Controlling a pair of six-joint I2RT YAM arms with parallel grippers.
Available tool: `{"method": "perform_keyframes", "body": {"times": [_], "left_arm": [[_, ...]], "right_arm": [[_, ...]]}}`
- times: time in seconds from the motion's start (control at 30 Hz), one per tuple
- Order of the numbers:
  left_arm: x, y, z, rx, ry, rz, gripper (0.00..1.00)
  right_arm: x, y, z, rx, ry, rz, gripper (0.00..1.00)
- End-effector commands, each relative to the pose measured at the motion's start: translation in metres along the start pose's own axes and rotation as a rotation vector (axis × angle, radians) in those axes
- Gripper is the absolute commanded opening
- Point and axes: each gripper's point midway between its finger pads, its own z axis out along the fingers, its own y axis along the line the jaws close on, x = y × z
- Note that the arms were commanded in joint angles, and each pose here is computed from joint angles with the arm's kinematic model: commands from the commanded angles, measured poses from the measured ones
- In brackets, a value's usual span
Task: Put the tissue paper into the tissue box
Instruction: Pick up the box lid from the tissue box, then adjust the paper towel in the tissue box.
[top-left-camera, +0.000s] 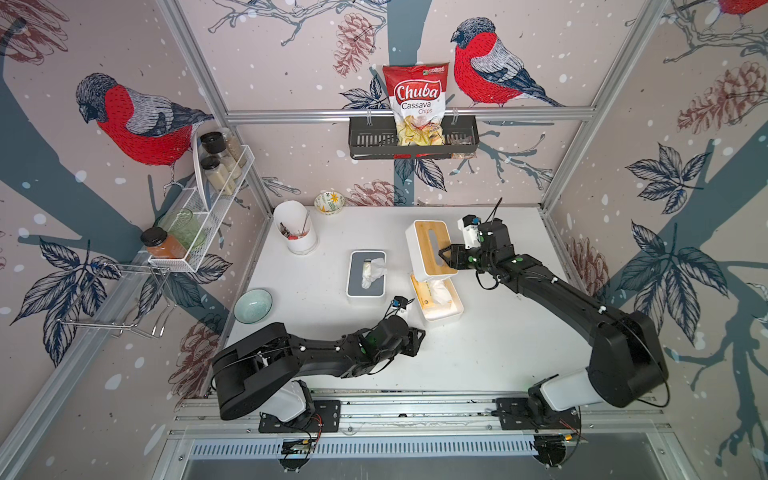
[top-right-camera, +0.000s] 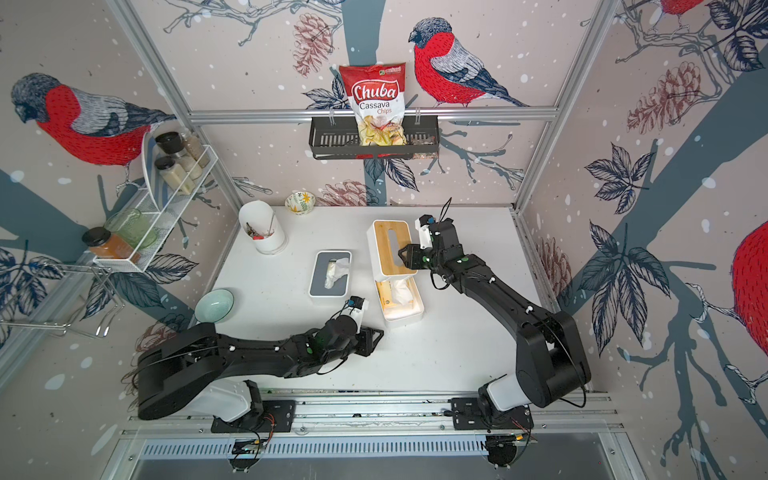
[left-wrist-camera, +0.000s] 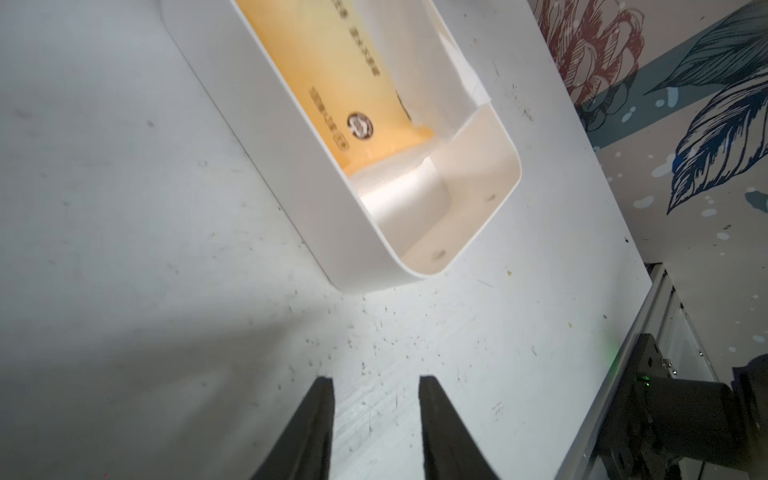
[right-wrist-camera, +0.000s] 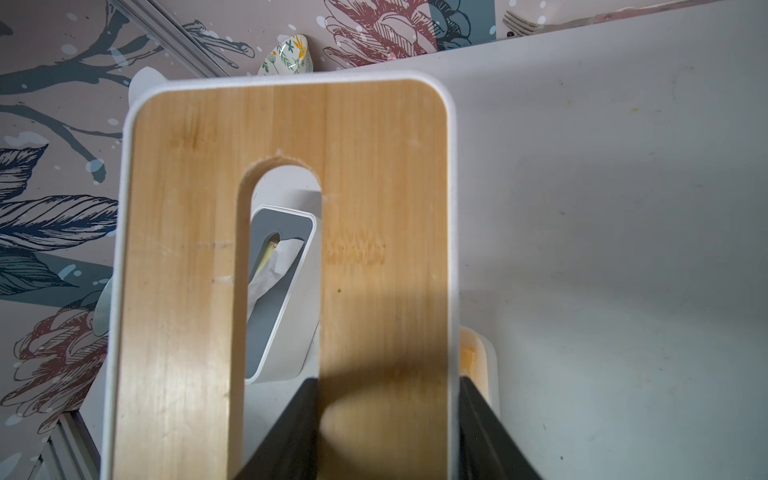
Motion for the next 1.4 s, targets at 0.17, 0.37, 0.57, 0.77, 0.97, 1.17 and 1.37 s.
{"method": "perform_keyframes", "body": {"times": [0.17,0.37,0.57,0.77,0.97,1.17,1.37], "left_arm": [[-0.006,-0.021,0.019,0.014,-0.031,0.02,0.37],[-0.01,-0.015,0.03,-0.031,-0.057,0.039,0.37],[-0.018,-0.009,0.038,-0.099,-0.082,0.072,0.37],[-0.019,-0.003,0.039,-0.132,-0.089,0.072,0.37],[-0.021,0.002,0.038,-0.16,-0.098,0.064,0.37],[-0.021,0.005,0.039,-0.175,-0.095,0.063,0.37],[-0.022,0.006,0.038,-0.182,-0.1,0.062,0.37]], "right_arm": [[0.007,-0.001,0.028,-0.056,-0.019,0.019,0.24],[0.026,-0.012,0.041,-0.025,0.033,0.025,0.24],[0.043,-0.017,0.043,0.009,0.071,0.022,0.23],[0.054,-0.025,0.039,0.038,0.088,0.021,0.23],[0.057,-0.028,0.035,0.049,0.099,0.013,0.22],[0.056,-0.026,0.031,0.043,0.096,0.01,0.22],[0.052,-0.028,0.026,0.044,0.089,0.014,0.21]]}}
